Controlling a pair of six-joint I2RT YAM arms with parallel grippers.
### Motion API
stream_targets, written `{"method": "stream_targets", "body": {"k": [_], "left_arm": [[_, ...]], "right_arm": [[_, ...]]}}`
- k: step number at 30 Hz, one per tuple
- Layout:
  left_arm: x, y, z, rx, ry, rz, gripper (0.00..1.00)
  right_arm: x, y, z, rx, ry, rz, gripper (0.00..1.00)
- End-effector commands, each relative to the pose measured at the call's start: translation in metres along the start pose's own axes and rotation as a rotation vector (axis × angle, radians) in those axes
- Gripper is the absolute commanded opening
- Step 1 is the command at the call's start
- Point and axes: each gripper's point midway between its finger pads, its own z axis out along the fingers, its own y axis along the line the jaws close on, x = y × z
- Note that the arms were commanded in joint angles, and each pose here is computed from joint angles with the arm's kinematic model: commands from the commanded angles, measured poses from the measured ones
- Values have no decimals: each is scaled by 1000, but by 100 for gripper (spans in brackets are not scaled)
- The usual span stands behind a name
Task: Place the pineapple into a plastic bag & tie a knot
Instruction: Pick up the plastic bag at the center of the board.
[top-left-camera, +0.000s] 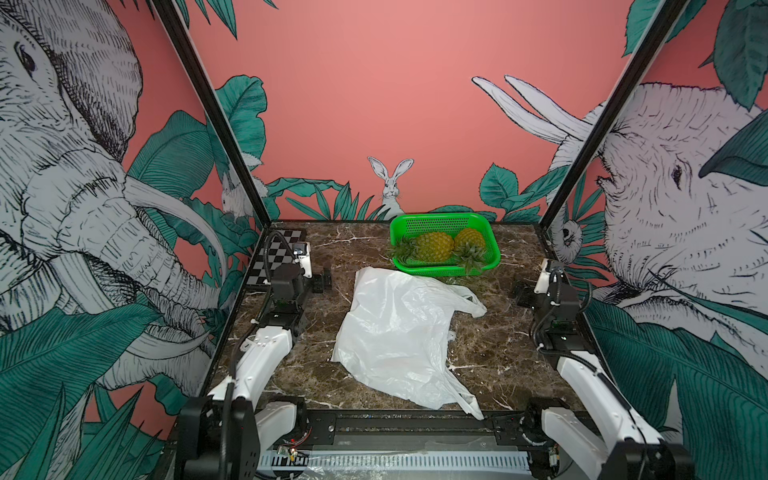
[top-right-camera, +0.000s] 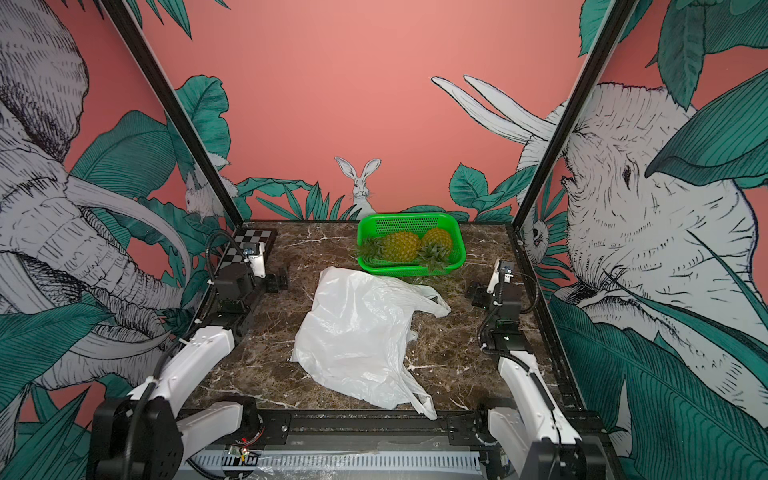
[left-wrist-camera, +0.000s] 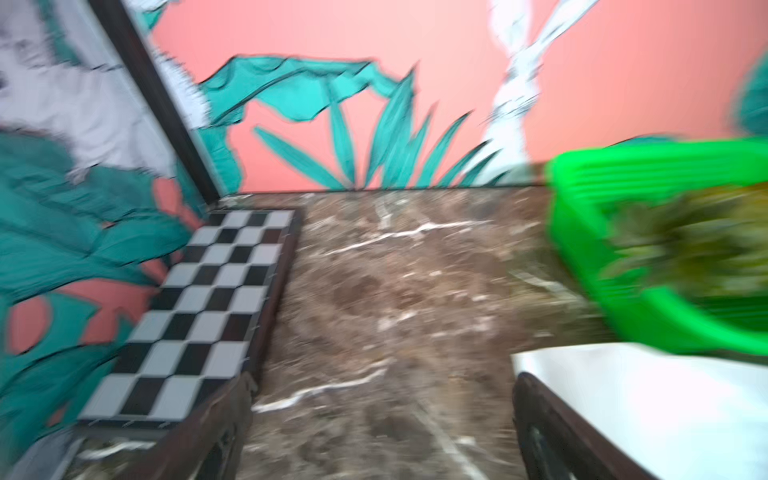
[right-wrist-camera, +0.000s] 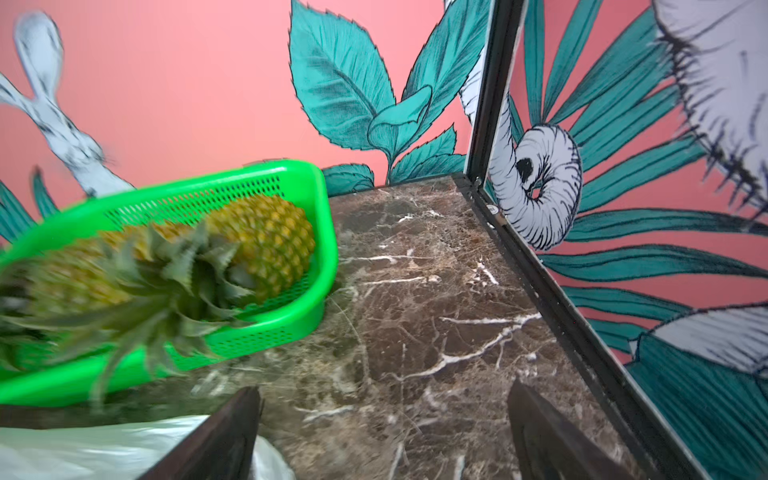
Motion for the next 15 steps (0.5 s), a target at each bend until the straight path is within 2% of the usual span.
{"method": "stream_targets", "body": {"k": [1, 4, 7, 9, 11, 15], "left_arm": [[43, -60, -29, 146, 269, -108, 96], [44, -121, -56, 258, 384, -116, 95], [58, -179, -85, 338, 531, -56, 96], [74, -206, -99, 343, 651, -12, 96], [84, -231, -113, 352, 737, 42, 98], [99, -282, -129, 375, 828, 215, 99]], "right_arm": [[46, 1, -30, 3, 272, 174, 88], [59, 8, -56, 6, 443, 251, 88], [75, 12, -76, 20, 616, 291, 89], [82, 10, -87, 46, 693, 304, 91], [84, 10, -94, 54, 730, 307, 93], [82, 8, -104, 70, 745, 308, 95]]}}
